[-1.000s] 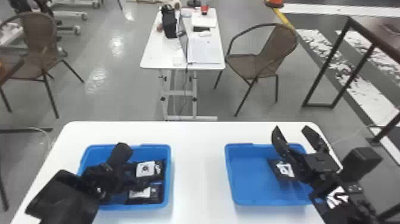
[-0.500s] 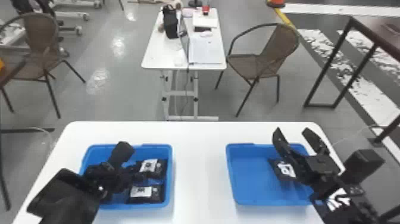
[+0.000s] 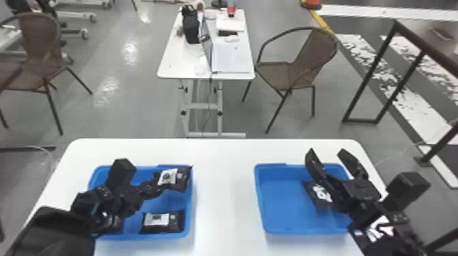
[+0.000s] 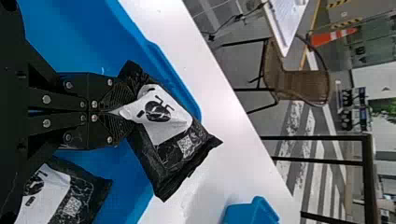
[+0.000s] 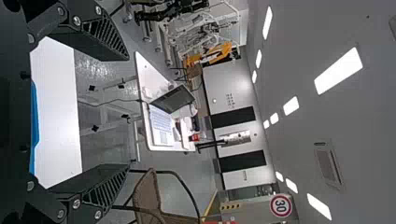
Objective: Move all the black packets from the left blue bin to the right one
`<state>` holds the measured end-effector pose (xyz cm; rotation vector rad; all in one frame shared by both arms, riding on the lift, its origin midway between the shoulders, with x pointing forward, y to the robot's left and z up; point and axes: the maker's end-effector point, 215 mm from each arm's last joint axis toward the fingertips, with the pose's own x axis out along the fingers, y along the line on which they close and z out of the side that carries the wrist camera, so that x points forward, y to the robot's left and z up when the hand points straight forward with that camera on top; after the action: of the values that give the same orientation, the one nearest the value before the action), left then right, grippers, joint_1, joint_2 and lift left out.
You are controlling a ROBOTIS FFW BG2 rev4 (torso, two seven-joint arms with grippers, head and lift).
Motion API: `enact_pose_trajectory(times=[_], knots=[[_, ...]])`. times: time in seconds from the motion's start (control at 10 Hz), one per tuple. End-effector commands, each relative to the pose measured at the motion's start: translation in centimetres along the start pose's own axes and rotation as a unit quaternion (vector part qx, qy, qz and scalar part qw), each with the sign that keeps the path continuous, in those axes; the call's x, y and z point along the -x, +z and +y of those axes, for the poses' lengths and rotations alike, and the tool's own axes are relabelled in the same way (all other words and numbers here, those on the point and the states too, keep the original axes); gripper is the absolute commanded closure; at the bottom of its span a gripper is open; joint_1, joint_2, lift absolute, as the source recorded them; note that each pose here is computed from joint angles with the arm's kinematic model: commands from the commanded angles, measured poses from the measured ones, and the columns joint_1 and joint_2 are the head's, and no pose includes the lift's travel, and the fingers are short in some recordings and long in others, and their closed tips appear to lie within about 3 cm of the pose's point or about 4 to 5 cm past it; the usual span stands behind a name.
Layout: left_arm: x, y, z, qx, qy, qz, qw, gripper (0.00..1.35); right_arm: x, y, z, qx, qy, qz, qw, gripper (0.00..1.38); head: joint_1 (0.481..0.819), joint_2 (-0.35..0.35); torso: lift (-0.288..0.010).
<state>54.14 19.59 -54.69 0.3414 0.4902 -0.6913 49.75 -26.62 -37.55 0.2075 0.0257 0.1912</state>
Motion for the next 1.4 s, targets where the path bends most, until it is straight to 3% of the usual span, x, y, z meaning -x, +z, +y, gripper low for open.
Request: enact_pose_trajectory(times=[0.0, 0.2, 0.5, 0.9, 1.3], knots=[[1.0, 5.4, -1.0, -0.023, 0.009, -0.060, 0.9979, 1.22, -0.2, -0.4, 0.3, -0.004, 0.008, 0.004, 1.000, 0.22, 0.695, -0.072, 0.000], [-0.3, 11.0, -3.7, -0.036, -0.013, -0.117, 0.9924, 1.22, -1.4, -0.8, 2.3, -0.013, 0.037, 0.009, 0.999, 0.22, 0.695, -0.104, 0.000], [-2.8, 17.8, -6.2, -0.078, -0.051, -0.156, 0.9834, 1.22, -4.6, -1.3, 8.3, -0.032, 0.110, 0.012, 0.993, 0.22, 0.695, -0.124, 0.000], [-5.4, 21.1, -9.0, -0.071, -0.088, -0.187, 0.9757, 1.22, -6.6, -1.6, 11.7, -0.042, 0.149, 0.015, 0.988, 0.21, 0.695, -0.119, 0.000], [-6.7, 22.3, -11.5, -0.075, -0.115, -0.195, 0.9712, 1.22, -7.8, -1.5, 14.2, -0.044, 0.177, 0.018, 0.983, 0.21, 0.695, -0.134, 0.000]])
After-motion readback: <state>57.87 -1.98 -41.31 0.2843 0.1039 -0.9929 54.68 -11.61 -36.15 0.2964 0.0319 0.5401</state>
